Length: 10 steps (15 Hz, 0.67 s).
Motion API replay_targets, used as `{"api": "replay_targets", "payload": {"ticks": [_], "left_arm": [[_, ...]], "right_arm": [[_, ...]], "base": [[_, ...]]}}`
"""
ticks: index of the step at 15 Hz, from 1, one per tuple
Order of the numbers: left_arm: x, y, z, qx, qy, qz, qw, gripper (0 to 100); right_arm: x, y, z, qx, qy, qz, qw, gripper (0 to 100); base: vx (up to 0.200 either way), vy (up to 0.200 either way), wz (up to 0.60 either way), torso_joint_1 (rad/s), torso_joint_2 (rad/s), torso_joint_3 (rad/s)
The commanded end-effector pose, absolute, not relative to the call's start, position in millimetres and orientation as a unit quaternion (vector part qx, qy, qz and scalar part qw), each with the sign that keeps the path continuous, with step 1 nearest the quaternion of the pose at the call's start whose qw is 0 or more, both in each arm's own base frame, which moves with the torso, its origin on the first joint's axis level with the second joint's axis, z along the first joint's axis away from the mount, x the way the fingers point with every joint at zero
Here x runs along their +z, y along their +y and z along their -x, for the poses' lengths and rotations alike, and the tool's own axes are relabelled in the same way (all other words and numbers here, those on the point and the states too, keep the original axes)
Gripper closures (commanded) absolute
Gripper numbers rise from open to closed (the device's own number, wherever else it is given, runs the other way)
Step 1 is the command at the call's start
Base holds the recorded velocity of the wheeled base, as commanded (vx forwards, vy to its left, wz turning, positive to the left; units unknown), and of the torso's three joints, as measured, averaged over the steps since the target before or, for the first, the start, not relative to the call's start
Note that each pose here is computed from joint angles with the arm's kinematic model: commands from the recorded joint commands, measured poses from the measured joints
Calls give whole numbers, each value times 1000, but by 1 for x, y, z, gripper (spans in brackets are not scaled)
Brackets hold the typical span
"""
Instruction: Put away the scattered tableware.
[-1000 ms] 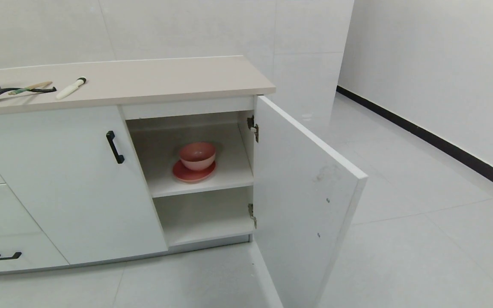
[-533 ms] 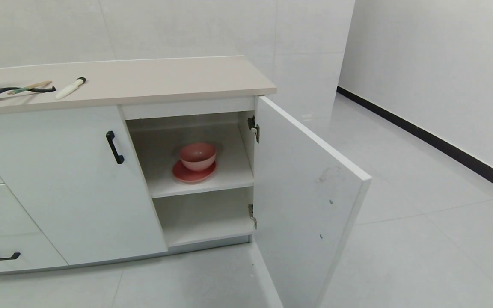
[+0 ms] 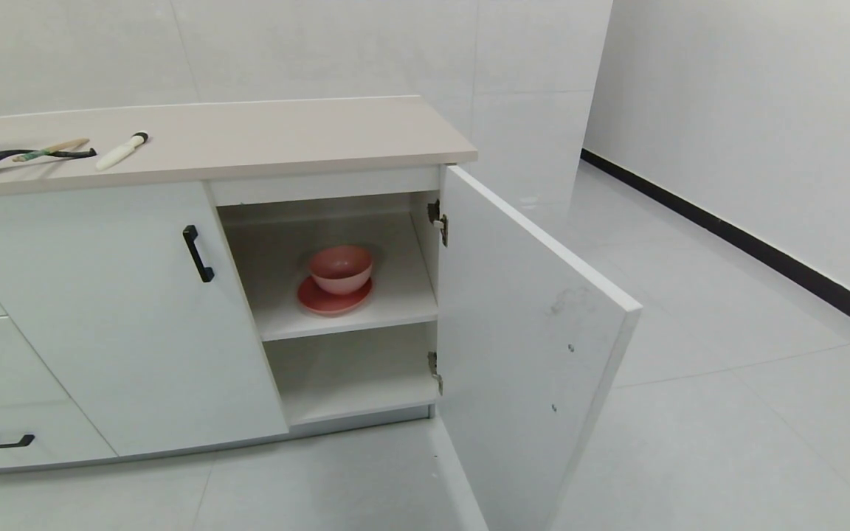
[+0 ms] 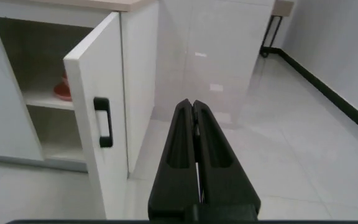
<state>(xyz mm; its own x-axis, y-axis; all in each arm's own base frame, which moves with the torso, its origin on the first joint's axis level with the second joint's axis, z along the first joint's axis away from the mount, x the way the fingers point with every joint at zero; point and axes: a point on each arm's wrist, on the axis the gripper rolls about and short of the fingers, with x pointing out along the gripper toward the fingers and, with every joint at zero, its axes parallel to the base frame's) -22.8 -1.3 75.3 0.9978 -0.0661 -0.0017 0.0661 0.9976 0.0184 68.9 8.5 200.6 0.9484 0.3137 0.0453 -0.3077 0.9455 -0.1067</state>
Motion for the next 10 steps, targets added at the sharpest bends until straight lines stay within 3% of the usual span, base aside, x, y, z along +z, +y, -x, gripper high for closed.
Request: {"api": "replay_targets", "payload": {"ticks": [1, 4, 10], "left_arm": [[75, -1, 23, -33, 0, -9, 999, 0], [75, -1, 23, -33, 0, -9, 999, 0], [75, -1, 23, -33, 0, -9, 999, 0]], "right_arm": [[177, 24, -166, 247, 57, 44, 966, 100], [165, 30, -194, 318, 57, 37, 946, 100], [135, 48, -242, 348, 56, 59, 934, 100]], "base": [[0, 0, 0, 0, 0, 0], [0, 0, 0, 0, 0, 0], [0, 0, 0, 0, 0, 0]]}}
